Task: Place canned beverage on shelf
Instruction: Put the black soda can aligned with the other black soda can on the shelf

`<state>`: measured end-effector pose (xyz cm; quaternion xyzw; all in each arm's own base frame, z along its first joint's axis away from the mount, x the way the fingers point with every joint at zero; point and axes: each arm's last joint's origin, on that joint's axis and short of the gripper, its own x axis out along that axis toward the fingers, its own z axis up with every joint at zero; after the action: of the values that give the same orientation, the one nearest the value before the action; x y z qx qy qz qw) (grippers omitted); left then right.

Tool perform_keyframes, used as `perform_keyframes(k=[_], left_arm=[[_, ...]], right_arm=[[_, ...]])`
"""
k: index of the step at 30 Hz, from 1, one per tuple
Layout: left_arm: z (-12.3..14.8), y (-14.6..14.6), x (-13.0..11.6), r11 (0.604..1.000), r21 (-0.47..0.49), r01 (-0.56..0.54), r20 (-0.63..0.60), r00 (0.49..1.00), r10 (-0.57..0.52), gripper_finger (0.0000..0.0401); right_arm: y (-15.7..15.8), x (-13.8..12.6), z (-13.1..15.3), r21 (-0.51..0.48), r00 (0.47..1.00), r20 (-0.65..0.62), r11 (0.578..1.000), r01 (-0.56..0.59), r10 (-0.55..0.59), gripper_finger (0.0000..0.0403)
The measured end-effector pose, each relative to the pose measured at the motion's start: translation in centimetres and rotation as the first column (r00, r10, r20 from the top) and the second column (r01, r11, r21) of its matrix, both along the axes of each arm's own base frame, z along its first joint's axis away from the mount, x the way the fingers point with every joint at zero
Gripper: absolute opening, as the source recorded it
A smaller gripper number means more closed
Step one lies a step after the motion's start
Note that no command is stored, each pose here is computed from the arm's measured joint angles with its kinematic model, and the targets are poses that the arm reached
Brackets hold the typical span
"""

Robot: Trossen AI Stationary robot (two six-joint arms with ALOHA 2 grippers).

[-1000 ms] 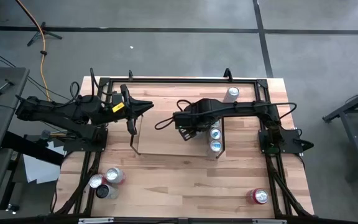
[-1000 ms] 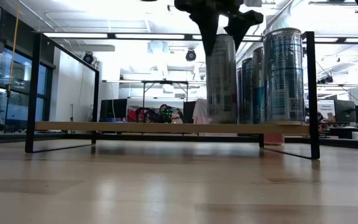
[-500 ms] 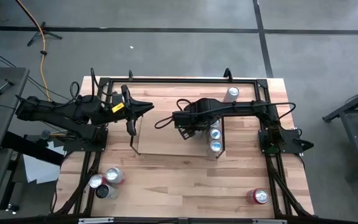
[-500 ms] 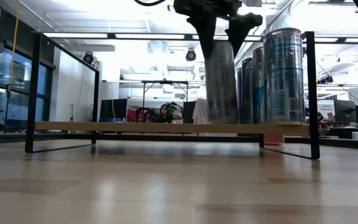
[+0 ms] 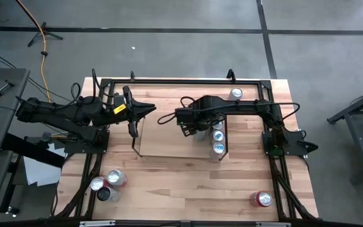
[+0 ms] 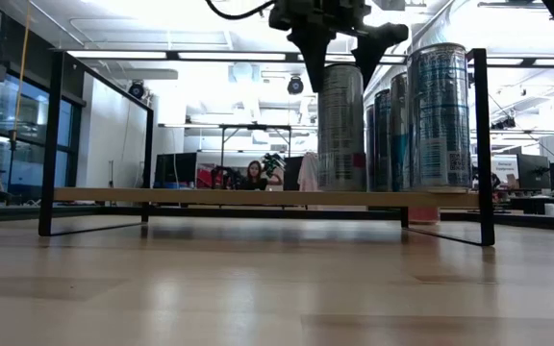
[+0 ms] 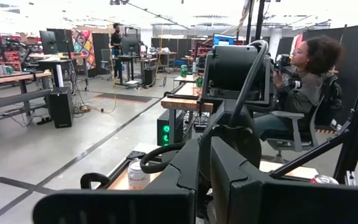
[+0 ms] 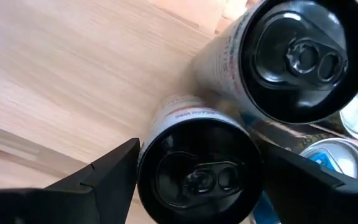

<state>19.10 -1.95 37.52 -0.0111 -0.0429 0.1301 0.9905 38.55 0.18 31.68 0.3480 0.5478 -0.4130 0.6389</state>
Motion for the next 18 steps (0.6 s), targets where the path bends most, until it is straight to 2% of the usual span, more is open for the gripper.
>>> perform_keyframes(k=[7, 18], left_arm=[[0.0, 0.0, 0.0, 1.000, 0.000, 0.000, 0.000, 1.000, 0.000, 0.0000], [0.0, 0.1, 0.0, 1.000, 0.016, -0.023, -0.006, 1.000, 0.023, 0.0000]], right_arm=[[-0.1, -0.3, 0.5, 0.025, 1.000, 0.014, 1.000, 0.003, -0.003, 0.0298], [-0.8, -2.3, 3.6, -0.047, 0.995, 0.102, 0.999, 0.025, -0.020, 0.0298]])
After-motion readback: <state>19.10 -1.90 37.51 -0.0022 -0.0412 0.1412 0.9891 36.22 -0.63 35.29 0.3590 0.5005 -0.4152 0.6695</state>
